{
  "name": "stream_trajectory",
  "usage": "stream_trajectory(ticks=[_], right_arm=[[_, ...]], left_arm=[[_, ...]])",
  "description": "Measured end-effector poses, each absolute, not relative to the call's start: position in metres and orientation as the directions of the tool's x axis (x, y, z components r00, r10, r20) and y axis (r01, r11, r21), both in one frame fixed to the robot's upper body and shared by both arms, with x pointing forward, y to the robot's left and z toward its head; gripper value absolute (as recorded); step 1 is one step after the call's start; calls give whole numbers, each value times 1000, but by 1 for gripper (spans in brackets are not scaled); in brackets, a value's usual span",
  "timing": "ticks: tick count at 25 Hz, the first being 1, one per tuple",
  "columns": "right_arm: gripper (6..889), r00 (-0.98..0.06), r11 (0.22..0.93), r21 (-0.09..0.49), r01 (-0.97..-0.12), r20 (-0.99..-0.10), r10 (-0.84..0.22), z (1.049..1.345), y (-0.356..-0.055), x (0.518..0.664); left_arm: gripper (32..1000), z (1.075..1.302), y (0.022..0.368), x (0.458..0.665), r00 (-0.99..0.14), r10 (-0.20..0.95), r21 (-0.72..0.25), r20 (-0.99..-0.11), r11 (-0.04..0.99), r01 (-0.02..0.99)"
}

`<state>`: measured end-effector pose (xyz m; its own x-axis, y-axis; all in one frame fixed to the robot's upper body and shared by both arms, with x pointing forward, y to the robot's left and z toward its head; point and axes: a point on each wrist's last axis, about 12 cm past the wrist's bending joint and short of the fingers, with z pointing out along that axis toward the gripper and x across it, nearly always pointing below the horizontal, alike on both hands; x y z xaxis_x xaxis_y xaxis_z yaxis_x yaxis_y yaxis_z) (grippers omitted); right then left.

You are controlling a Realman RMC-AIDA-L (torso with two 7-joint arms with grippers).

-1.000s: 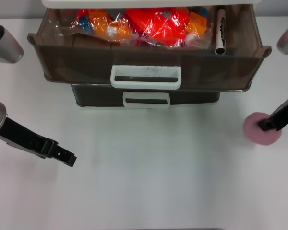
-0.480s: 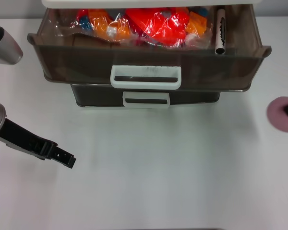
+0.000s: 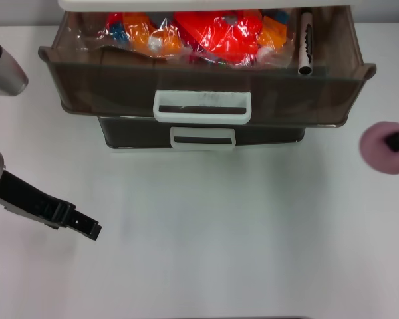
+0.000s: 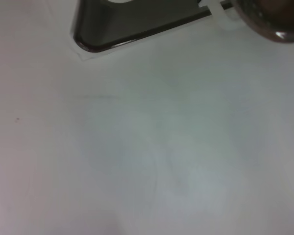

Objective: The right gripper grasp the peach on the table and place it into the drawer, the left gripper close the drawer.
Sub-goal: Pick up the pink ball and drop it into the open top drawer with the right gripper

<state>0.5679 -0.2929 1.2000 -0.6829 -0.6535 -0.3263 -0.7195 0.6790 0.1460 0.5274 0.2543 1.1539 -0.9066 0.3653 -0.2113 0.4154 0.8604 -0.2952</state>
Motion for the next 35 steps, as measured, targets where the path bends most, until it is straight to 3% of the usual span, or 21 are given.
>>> stream_trajectory(ticks=[6, 7, 12, 21, 26, 35], right_arm=[[60, -598, 557, 223, -800, -367, -712, 1211, -265, 562], [61, -567, 510, 246, -824, -375, -734, 1216, -257, 558], [64, -515, 445, 259, -857, -416, -750, 1234, -244, 553], [69, -392, 318, 230, -920, -503, -770, 1287, -217, 546], [73, -345, 294, 181, -938, -531, -774, 1316, -210, 554], [78, -346, 345, 112, -932, -554, -757, 1357, -206, 590]], left_arm=[[847, 1156, 258, 527, -910, 353, -298, -217, 864, 407], [847, 1156, 259, 527, -910, 353, -298, -217, 864, 406], [847, 1156, 259, 527, -910, 352, -297, -219, 864, 406], [846, 1159, 257, 529, -906, 358, -295, -226, 861, 414], [846, 1159, 256, 530, -905, 360, -296, -229, 859, 417], [846, 1162, 253, 532, -898, 368, -298, -240, 853, 429]])
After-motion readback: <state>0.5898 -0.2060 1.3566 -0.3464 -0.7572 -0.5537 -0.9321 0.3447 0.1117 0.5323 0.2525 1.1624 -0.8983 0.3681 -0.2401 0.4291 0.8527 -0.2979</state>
